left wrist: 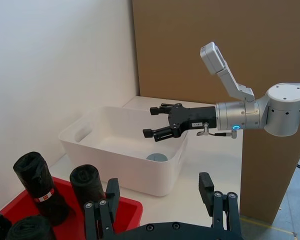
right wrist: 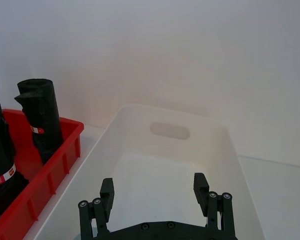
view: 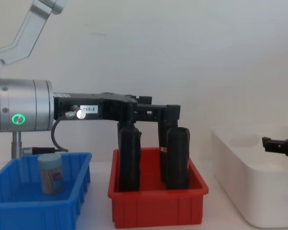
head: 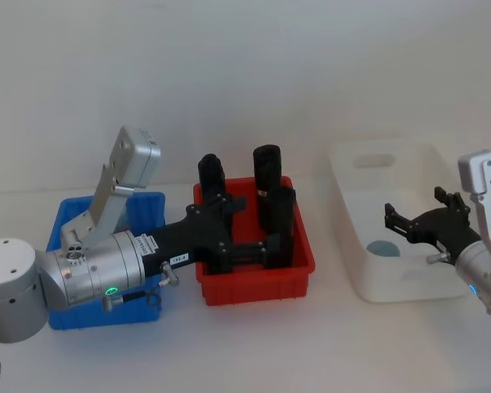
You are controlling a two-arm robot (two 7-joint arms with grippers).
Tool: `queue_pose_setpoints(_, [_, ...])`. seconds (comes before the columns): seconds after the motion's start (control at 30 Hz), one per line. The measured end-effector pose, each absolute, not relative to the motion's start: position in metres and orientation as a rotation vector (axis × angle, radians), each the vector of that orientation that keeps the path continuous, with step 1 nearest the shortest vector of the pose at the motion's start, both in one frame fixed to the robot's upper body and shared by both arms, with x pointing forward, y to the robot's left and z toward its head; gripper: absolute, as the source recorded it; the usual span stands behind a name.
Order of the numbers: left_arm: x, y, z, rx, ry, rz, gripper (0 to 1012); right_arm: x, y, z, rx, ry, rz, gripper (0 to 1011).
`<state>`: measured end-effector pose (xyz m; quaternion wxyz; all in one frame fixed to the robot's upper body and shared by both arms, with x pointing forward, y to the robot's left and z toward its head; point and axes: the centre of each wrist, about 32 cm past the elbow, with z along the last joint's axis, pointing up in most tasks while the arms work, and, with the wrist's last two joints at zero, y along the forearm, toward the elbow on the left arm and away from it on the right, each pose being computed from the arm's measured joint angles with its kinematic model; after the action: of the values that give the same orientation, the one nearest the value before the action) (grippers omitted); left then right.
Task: Pick the cotton swabs from the blue box and place them into the white box.
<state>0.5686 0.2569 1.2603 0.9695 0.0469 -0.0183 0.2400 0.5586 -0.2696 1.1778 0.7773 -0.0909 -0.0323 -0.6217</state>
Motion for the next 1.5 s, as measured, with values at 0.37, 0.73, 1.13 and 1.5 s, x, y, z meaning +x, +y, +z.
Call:
queue_pose_setpoints(0.37, [0.569,0.257,1.260,0.095,-0.037,0.485,1004,0.550,-0.270,1.187,-0.150,-0.125,-1.354,1001])
queue_pose_setpoints(0.73, [0.569,0.257,1.260,0.095,-0.037,0.485,1004,0.545,-0.269,1.191,-0.126,-0.151,-1.358,1001])
queue_pose_setpoints(1.13, [0.568,0.256,1.259,0.097,-0.039,0.497,1004,0.541,-0.269,1.191,-0.117,-0.153,-1.356,1001])
queue_pose_setpoints(1.5, [0.558,0.247,1.250,0.109,-0.072,0.593,1004,0.517,-0.261,1.188,-0.083,-0.140,-1.326,1001])
